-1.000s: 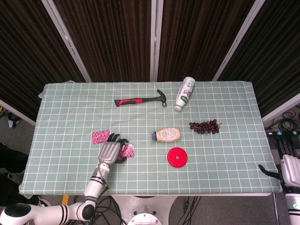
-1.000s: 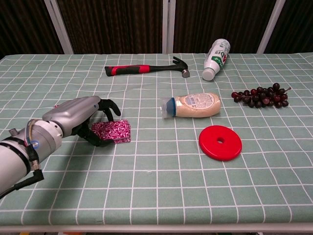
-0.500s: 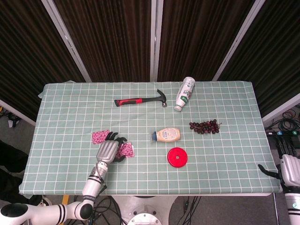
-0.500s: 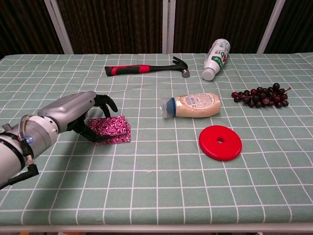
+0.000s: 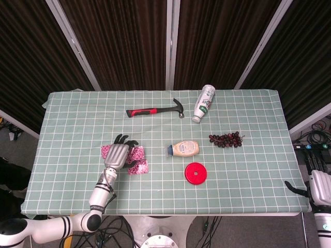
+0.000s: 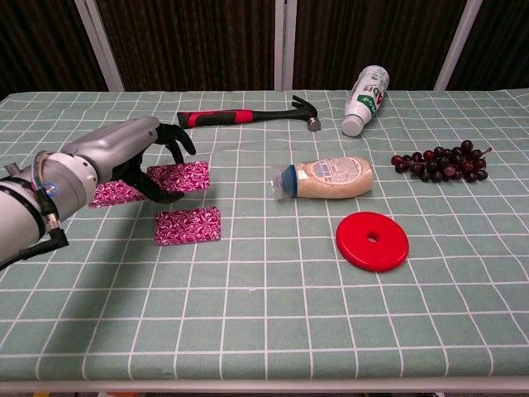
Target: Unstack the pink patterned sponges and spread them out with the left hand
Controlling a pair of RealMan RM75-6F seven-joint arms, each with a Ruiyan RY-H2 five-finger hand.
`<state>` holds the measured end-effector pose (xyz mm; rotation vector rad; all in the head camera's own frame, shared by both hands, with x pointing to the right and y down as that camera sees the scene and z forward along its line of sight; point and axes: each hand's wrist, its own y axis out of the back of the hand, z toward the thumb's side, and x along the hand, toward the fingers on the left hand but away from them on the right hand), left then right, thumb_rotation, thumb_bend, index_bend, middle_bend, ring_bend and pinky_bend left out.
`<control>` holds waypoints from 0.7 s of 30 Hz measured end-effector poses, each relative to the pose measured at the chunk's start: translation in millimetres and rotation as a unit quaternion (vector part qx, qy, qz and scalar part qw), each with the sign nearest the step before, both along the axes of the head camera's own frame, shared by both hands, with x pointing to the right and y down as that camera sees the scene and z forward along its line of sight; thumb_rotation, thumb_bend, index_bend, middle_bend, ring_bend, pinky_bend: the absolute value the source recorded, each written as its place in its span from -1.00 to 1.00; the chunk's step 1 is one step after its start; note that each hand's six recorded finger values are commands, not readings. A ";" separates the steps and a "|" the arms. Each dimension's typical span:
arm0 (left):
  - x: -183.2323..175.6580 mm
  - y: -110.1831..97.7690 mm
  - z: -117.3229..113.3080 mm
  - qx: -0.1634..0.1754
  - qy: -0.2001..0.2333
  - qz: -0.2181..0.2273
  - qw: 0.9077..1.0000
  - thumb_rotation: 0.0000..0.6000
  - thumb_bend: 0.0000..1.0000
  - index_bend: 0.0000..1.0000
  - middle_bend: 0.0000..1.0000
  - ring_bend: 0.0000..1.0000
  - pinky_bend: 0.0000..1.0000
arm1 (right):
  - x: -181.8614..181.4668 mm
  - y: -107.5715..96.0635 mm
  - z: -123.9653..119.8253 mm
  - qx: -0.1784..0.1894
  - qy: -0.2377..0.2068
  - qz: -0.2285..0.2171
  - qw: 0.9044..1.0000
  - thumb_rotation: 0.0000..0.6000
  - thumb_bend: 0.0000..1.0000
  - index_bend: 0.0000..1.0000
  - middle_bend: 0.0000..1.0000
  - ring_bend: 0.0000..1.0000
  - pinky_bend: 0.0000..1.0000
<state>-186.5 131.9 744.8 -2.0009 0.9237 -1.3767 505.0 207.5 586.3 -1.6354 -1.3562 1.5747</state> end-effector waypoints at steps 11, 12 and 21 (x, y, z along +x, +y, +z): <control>2.1 -17.6 17.4 -0.014 -0.010 -0.003 1.000 1.00 -0.43 -0.42 -0.21 -0.80 -0.96 | 3.6 -1.2 0.6 -0.002 0.001 0.004 1.000 1.00 -0.82 -1.00 -1.00 -1.00 -1.00; 4.0 -18.1 18.5 -0.015 -0.008 -0.003 1.000 1.00 -0.43 -0.42 -0.21 -0.80 -0.96 | 3.7 -1.3 0.7 -0.002 0.002 0.004 1.000 1.00 -0.82 -1.00 -1.00 -1.00 -1.00; 10.6 -20.4 20.6 -0.013 0.002 -0.006 1.000 1.00 -0.44 -0.48 -0.43 -0.81 -0.88 | 6.3 -1.4 1.9 -0.005 0.004 0.008 1.000 1.00 -0.82 -1.00 -1.00 -1.00 -1.00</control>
